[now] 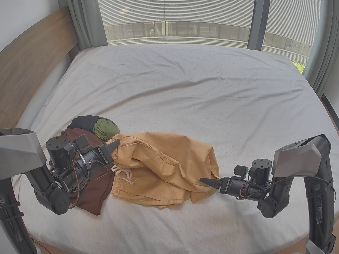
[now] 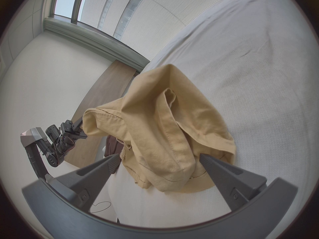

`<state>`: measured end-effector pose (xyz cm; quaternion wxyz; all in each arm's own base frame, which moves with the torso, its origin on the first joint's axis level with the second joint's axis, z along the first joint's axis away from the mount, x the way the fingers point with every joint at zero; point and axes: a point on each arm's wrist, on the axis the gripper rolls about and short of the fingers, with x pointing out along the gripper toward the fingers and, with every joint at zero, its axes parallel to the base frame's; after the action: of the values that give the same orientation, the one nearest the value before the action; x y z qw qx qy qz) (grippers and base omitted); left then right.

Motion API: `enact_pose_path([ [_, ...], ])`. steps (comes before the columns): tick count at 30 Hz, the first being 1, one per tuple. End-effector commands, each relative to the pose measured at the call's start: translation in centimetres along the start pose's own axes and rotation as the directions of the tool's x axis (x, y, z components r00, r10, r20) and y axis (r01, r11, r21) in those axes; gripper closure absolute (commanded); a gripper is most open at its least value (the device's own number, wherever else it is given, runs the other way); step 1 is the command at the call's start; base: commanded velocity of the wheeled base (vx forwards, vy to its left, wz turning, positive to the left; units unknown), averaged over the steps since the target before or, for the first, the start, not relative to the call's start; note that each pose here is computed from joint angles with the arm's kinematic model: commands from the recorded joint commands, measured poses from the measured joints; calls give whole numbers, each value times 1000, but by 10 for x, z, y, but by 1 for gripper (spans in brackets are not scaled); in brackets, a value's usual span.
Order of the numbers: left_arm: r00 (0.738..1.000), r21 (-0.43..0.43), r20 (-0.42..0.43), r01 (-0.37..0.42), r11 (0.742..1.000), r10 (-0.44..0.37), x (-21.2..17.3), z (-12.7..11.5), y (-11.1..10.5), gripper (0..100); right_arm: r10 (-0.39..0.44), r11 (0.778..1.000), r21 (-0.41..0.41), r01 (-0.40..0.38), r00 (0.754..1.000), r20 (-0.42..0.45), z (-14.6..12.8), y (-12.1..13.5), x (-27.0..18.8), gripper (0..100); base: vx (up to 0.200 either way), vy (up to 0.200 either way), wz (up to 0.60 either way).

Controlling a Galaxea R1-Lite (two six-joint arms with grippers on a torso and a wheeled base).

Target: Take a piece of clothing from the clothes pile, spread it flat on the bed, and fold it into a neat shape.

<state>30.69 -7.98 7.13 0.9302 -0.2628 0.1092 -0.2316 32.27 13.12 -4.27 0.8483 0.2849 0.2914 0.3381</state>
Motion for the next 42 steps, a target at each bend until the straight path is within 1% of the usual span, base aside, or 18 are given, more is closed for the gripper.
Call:
enact_pose_path([
  [1, 1000, -2, 0, 1, 1000, -1, 0, 0, 0, 100, -6, 1000, 4, 6, 1000, -17, -8, -5, 8, 0, 0, 0, 0],
  [4, 1000, -1, 1, 2, 1000, -2, 0, 0, -1, 100, -6, 1000, 5, 7, 1000, -15, -8, -6, 9, 0, 0, 0, 0],
  [5, 1000, -1, 1, 2, 1000, -2, 0, 0, -1, 100, -8, 1000, 5, 8, 1000, -15, -8, -6, 9, 100, 0, 0, 0],
  [14, 1000, -5, -7, -3, 1000, 3, 1, -2, 1, 100, -16, 1000, 5, 16, 1000, -3, -4, -3, 1, 100, 0, 0, 0],
  [15, 1000, -5, -6, -4, 1000, 4, 1, -2, 2, 100, -15, 1000, -1, 15, 1000, 7, 0, 1, -3, 100, 0, 0, 0],
  [19, 1000, -8, -12, -6, 1000, 6, 1, -3, 2, 100, -6, 999, -36, 9, 994, 107, 34, 19, -34, 100, 0, 0, 0],
  [21, 1000, -9, -15, -6, 1000, 6, 1, -4, 2, 100, -5, 999, -40, 10, 992, 123, 39, 22, -39, 100, 0, 0, 0],
  [22, 1000, -10, -20, -7, 1000, 7, 1, -6, 2, 100, 1, 999, -54, 8, 988, 157, 50, 31, -51, 100, 0, 0, 0],
  [25, 1000, -12, -29, -6, 1000, 6, 2, -8, 2, 100, -9, 999, -47, 16, 989, 147, 54, 36, -56, 100, 0, 0, 0],
  [26, 1000, -12, -29, -6, 1000, 6, 2, -8, 2, 100, -9, 999, -47, 16, 989, 147, 54, 36, -56, 100, 0, 0, 0],
  [27, 999, -14, -45, -14, 1000, 14, 3, -14, 3, 100, -18, 998, -52, 24, 994, 112, 52, 42, -57, 100, 0, 0, 0],
  [29, 999, -15, -47, -17, 1000, 16, 3, -14, 4, 100, -17, 998, -66, 24, 995, 96, 49, 44, -55, 100, 0, 0, 0],
  [30, 999, -16, -51, -19, 1000, 19, 3, -15, 5, 100, -4, 994, -106, 11, 998, 70, 42, 47, -49, 100, 0, 0, 0],
  [31, 998, -16, -55, -22, 1000, 21, 4, -17, 6, 100, -3, 993, -114, 10, 998, 58, 38, 46, -46, 100, 0, 0, 0],
  [34, 998, -15, -59, -26, 1000, 25, 4, -18, 7, 100, -8, 994, -107, 11, 1000, 21, 25, 34, -37, 100, 0, 0, 0],
  [37, 998, -14, -64, -29, 999, 28, 5, -20, 8, 100, 23, 992, -124, -20, 999, 27, 15, 29, -28, 100, 0, 0, 0],
  [40, 998, -14, -61, -31, 999, 30, 5, -20, 9, 100, 8, 994, -106, -10, 1000, -19, 1, 21, -22, 100, 0, 0, 0],
  [42, 998, -13, -58, -31, 999, 30, 5, -18, 9, 100, 22, 995, -100, -25, 999, -34, 0, 20, -22, 100, 0, 0, 0],
])
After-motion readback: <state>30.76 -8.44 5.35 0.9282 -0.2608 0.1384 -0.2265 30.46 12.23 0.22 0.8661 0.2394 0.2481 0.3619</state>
